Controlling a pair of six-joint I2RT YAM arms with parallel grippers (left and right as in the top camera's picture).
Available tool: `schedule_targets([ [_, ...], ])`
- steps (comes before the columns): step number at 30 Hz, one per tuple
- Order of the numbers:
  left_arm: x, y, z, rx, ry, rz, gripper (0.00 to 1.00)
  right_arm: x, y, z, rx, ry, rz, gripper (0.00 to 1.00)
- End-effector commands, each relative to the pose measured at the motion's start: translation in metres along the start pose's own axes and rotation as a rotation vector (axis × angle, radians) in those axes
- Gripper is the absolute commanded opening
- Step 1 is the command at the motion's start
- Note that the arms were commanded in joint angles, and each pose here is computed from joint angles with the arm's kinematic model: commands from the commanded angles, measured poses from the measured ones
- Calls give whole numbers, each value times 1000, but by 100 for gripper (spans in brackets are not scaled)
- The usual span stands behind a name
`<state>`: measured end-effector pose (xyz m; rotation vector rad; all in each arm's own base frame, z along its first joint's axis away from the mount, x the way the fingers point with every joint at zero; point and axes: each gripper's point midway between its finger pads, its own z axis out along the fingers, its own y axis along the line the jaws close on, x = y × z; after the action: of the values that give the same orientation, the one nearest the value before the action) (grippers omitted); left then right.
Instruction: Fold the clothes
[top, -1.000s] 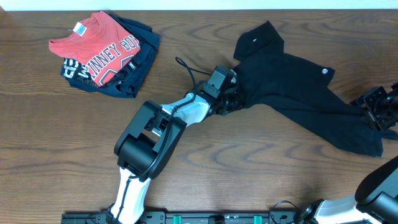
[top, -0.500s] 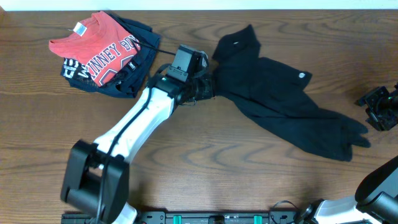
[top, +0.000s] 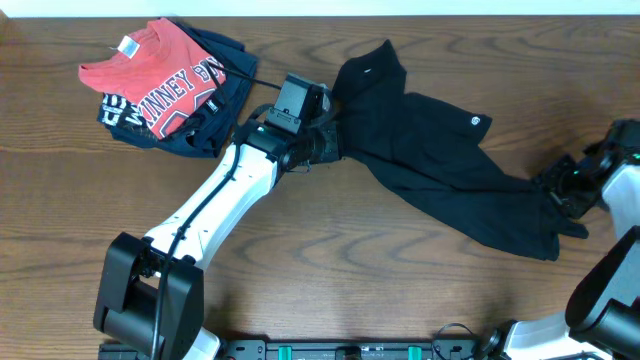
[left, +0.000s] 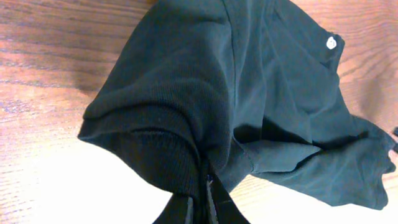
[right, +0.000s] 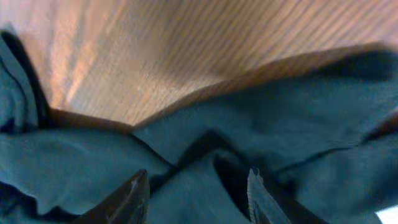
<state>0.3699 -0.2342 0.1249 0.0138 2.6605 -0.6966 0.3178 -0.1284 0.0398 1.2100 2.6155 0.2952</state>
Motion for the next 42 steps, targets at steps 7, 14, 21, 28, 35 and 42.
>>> schedule_targets([
  [7,3,6,2,-30,10,18,6,23,6,31,-79,8,-39,39],
  [14,7,9,2,-38,28,12,6,6,34,5,-279,-18,-59,1],
  [21,14,13,-1,-54,57,1,6,-25,14,-68,-313,-188,5,1],
  [28,8,15,-9,-53,37,-8,6,-29,-3,-111,-313,-295,47,1],
  [35,2,33,-26,-79,25,-56,6,1,-16,-103,-246,-181,106,1],
  [42,-10,70,-59,-134,-12,-150,6,34,-52,-92,-38,-68,171,2],
])
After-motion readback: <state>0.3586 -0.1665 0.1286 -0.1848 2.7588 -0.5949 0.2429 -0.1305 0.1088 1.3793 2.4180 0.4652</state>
